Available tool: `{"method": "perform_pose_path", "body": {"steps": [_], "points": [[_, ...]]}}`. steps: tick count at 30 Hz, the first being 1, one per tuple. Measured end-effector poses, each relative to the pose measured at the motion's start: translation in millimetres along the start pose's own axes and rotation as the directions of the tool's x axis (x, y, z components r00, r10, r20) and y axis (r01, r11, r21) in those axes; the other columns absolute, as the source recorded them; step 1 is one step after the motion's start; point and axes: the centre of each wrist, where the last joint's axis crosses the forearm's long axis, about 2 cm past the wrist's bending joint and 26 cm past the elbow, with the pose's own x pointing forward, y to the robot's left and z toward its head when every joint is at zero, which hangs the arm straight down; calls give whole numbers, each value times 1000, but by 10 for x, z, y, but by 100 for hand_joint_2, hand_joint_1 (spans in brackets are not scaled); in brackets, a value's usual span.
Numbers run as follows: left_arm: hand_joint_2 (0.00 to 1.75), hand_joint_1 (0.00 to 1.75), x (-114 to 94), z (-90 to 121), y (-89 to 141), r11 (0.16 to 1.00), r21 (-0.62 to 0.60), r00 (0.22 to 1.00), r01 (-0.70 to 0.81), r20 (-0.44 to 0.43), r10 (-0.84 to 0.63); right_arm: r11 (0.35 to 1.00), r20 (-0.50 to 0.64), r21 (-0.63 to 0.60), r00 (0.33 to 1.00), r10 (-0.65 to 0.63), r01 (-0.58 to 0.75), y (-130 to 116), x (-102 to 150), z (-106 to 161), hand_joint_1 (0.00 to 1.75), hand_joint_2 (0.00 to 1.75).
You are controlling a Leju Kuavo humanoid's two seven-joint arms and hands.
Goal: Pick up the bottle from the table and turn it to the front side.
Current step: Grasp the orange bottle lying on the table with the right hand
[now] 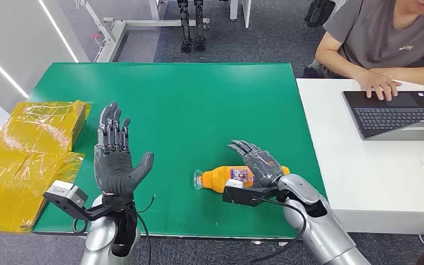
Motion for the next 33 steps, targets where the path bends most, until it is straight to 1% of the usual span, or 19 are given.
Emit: {"method": "perform_pose_path", "body": {"steps": [2, 7, 10, 15, 25, 33], "points": [[175, 0, 0, 1, 1, 1000, 2, 1000, 0, 0, 0, 1000, -7, 25, 1000, 3, -2, -26, -56, -1, 0, 175], [175, 0, 2, 10, -21, 1000, 16, 1000, -4, -4, 4, 992, -59, 127, 998, 28, -20, -197, -327, -20, 0, 175], [175, 0, 2, 10, -38, 1000, 25, 1000, -12, -6, 12, 980, -99, 196, 994, 52, -32, -313, -488, -55, 0, 175], [175, 0, -9, -5, -86, 999, 19, 1000, -29, -8, 29, 957, -144, 290, 987, 71, -27, -451, -682, -115, 0, 175], [175, 0, -42, -66, -157, 998, 1, 998, -56, -11, 57, 924, -209, 382, 975, 75, 11, -501, -877, -127, 0, 175], [175, 0, -59, -110, -159, 998, 6, 998, -61, -15, 61, 909, -231, 417, 968, 100, 5, -556, -934, -136, 0, 175]]}}
